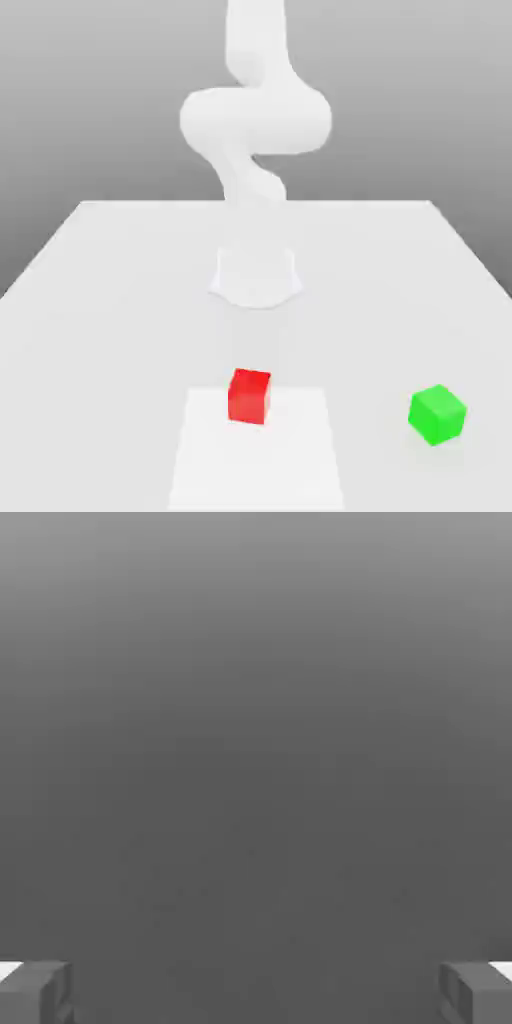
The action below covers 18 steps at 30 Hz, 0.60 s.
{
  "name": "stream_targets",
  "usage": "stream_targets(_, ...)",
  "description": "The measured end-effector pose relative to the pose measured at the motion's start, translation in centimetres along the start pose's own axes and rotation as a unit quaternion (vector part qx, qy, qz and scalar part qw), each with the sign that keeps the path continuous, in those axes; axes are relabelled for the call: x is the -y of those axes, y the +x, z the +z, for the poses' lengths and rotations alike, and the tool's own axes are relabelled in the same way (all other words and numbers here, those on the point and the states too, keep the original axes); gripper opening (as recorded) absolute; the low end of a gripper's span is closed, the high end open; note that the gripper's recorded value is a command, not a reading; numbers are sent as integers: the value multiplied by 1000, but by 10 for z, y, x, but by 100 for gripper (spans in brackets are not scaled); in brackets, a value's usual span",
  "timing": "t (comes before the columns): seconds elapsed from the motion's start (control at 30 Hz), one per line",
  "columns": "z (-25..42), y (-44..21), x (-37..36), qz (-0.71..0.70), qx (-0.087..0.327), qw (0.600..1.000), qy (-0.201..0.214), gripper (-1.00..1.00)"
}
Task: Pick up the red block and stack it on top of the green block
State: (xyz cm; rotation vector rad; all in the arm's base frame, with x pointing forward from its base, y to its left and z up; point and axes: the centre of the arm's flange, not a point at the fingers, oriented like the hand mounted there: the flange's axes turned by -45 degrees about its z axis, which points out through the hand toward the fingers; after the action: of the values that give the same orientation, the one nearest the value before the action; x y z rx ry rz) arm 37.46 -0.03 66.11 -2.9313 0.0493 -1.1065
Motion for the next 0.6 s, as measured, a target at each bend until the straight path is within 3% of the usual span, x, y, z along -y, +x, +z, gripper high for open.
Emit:
stream_targets(0.3, 201, -111, -7, 39, 166, 985, -16, 0)
stream_targets(0.6, 323, -310, -17, 81, 339, 937, -40, 0)
